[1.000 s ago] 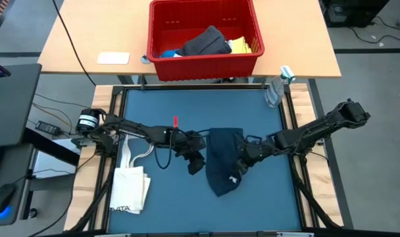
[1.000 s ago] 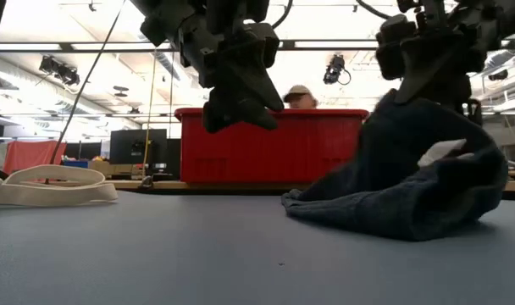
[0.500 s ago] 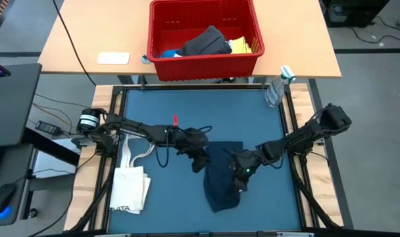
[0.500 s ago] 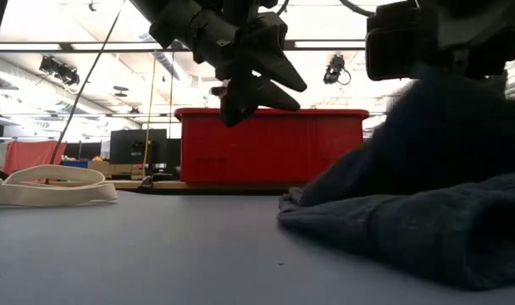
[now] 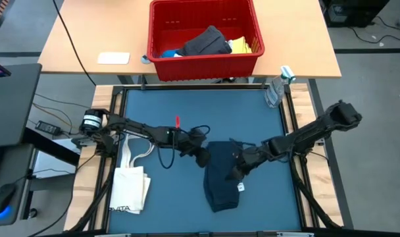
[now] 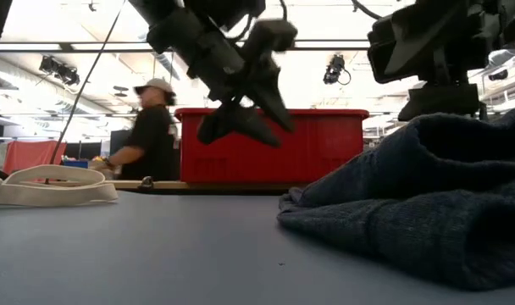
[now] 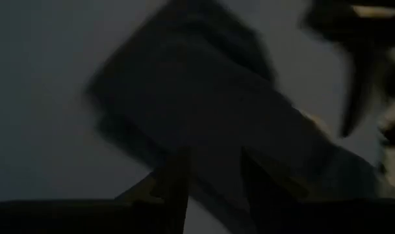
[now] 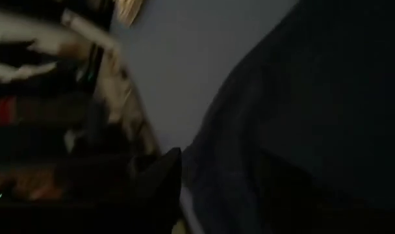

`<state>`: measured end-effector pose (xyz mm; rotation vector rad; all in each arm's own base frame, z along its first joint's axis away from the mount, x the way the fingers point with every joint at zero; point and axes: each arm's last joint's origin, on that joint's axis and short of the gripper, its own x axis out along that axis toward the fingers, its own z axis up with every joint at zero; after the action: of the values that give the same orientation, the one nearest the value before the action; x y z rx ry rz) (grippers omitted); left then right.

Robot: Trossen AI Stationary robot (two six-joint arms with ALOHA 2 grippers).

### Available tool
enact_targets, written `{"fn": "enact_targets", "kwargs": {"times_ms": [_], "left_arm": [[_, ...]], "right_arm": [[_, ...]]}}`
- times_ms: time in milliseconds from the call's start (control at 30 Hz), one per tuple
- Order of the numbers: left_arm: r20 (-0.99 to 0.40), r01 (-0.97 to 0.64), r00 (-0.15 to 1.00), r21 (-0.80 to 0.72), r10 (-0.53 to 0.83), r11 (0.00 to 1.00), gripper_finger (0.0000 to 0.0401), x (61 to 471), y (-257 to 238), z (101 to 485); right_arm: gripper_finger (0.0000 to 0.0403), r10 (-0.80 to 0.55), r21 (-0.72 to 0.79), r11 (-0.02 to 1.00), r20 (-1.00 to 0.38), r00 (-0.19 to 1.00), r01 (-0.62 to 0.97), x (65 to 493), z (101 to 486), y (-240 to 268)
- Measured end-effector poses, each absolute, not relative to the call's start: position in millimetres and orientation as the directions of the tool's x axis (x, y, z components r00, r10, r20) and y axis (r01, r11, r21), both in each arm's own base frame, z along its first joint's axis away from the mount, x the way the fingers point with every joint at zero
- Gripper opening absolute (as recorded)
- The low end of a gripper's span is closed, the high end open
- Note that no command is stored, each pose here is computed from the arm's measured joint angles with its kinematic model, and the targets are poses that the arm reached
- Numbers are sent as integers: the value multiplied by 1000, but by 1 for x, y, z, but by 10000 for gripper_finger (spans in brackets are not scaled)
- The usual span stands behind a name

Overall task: Fold Laundry from Bin
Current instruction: Fold the dark blue shorts

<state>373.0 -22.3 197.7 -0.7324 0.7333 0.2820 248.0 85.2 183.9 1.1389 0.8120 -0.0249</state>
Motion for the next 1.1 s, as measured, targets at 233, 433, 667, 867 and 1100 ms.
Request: {"fn": "enact_targets", "kwargs": {"times_ms": [233,433,667,867,1100], "left_arm": [[-725,-632,684,-528,87,567,212,380,-4,172],[-691,-635,719,-608,75,477,273,400,6,131],[-668,-636,739,-650,88,417,281,407,7,121],[-668,-635,737,-632,102,444,276,407,4,120],[-679,-673,715,-606,165,423,219,409,-13,102]], "right_arm": [[199,180,680,444,-706,685,584,226,193,58],[199,164,688,436,-694,701,579,213,207,52],[199,158,662,443,-722,674,605,196,214,48],[199,145,651,439,-732,666,620,188,217,46],[199,23,514,432,-828,561,741,178,207,41]]}}
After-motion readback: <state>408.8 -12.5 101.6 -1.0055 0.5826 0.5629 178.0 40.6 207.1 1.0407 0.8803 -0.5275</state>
